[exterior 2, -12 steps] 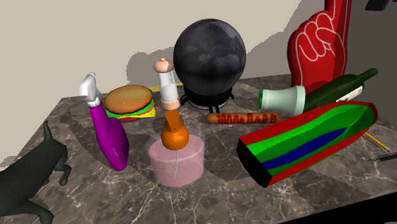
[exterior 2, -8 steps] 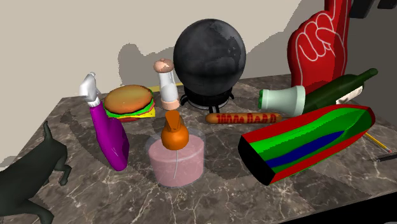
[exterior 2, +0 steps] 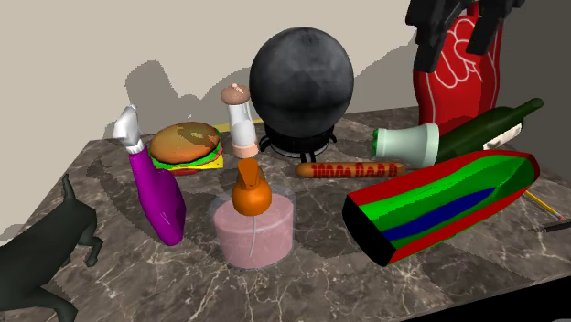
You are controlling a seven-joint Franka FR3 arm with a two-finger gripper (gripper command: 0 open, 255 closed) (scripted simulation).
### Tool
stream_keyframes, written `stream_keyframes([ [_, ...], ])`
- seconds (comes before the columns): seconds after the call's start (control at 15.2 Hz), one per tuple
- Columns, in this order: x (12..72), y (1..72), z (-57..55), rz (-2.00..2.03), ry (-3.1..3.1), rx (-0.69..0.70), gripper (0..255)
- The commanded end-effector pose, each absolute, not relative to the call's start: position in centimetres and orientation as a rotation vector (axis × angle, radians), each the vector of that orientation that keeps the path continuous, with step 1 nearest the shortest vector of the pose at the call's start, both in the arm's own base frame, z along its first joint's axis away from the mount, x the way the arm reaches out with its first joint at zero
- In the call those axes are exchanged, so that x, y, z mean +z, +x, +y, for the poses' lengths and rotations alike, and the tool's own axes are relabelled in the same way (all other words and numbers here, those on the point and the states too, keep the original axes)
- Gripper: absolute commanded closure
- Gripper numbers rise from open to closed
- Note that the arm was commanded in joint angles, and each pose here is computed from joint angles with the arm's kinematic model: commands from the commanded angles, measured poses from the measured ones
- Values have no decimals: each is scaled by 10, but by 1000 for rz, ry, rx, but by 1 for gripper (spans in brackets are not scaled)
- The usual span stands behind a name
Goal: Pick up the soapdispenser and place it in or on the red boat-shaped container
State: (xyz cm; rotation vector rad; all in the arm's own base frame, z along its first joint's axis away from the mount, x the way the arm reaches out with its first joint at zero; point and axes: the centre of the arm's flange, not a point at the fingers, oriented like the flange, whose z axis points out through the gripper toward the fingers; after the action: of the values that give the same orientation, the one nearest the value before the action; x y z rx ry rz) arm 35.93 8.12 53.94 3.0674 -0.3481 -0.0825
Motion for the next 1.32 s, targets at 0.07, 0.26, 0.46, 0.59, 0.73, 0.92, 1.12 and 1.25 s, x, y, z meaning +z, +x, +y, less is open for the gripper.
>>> stream_keyframes([
  [0.07, 526, 375, 114, -361, 3071, -75, 0],
  [0.26, 512, 392, 146, -371, 3074, -69, 0],
  [0.46, 498, 408, 178, -382, 3077, -63, 0],
  [0.59, 489, 419, 200, -389, 3079, -59, 0],
  [0.73, 480, 431, 222, -396, 3081, -56, 0],
  [0.92, 467, 448, 254, -407, 3084, -50, 0],
  [1.12, 454, 465, 286, -418, 3087, -44, 0],
  [1.25, 447, 469, 292, -420, 3087, -42, 0],
])
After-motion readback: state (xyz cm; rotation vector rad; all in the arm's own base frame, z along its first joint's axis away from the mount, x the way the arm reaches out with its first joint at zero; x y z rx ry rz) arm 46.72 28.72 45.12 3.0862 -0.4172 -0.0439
